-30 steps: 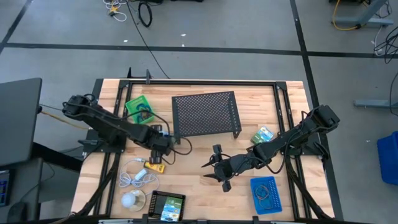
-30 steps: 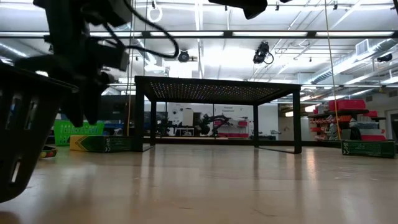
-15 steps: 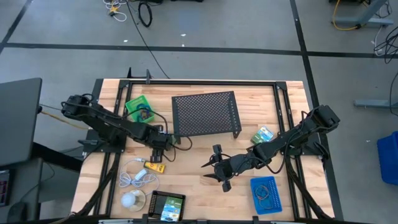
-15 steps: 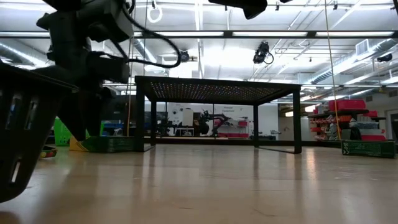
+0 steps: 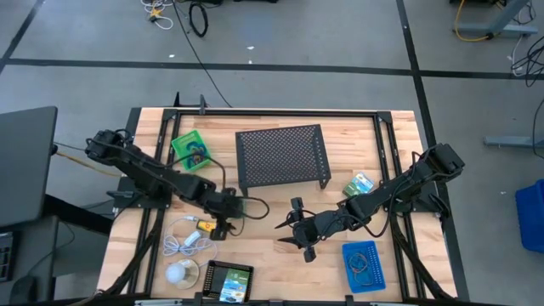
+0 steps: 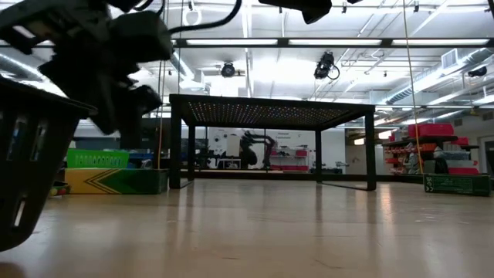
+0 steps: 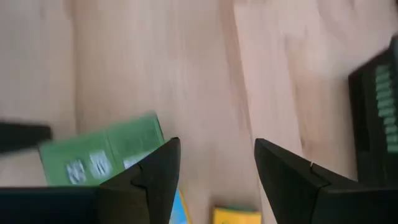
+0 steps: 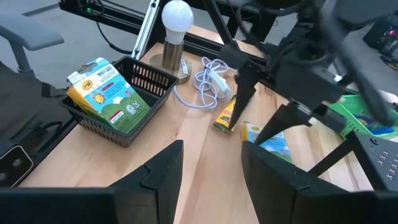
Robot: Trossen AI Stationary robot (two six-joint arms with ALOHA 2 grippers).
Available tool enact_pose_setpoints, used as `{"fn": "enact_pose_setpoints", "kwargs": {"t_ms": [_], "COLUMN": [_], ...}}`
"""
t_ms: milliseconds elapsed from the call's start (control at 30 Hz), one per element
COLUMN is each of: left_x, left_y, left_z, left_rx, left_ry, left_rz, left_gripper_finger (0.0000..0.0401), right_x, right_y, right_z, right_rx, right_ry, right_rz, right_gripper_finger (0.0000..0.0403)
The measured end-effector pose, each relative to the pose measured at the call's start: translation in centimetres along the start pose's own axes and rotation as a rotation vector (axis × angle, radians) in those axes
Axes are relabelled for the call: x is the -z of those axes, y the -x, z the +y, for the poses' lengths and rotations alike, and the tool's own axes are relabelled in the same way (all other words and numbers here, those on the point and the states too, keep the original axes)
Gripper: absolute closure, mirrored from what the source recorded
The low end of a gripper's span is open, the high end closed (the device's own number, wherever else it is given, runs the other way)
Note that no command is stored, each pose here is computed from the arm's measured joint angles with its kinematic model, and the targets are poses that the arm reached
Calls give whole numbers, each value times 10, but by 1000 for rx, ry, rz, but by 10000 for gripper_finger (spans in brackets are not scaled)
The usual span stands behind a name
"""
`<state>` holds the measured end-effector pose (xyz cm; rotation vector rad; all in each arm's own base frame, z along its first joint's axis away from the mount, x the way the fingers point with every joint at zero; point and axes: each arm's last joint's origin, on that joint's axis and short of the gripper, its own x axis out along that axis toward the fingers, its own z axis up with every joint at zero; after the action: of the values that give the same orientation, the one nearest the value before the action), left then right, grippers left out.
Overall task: Pick & Place Office Desk Supplies
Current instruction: Put the yellow crayon box into the black bin
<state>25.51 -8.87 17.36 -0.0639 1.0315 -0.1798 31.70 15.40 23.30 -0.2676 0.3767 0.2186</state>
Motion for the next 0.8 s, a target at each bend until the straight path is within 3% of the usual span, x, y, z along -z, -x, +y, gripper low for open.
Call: {"fn": "enact_pose_setpoints", "kwargs": {"t_ms": [167, 267, 400, 600, 800], "left_x": [-18, -21, -9, 21, 35], "left_y": [2, 2, 3, 4, 10], "left_z": [-4, -6, -7, -11, -8], "left_rx": [30, 35, -2, -150, -333], "left_ry": [-56, -79, -69, -56, 7], "left_rz": [-138, -147, -37, 213, 312], "left_gripper_finger": [188, 188, 188, 188, 188], "right_x": [0, 0, 0, 1, 1], "right_y": [0, 0, 0, 0, 0], "right_z": [0, 0, 0, 0, 0], "right_rx": [0, 0, -2, -3, -3], "right_ry": [-7, -9, -17, -18, -12], "right_rz": [0, -5, -3, 7, 10], "right_gripper_finger": [229, 229, 229, 229, 229]}}
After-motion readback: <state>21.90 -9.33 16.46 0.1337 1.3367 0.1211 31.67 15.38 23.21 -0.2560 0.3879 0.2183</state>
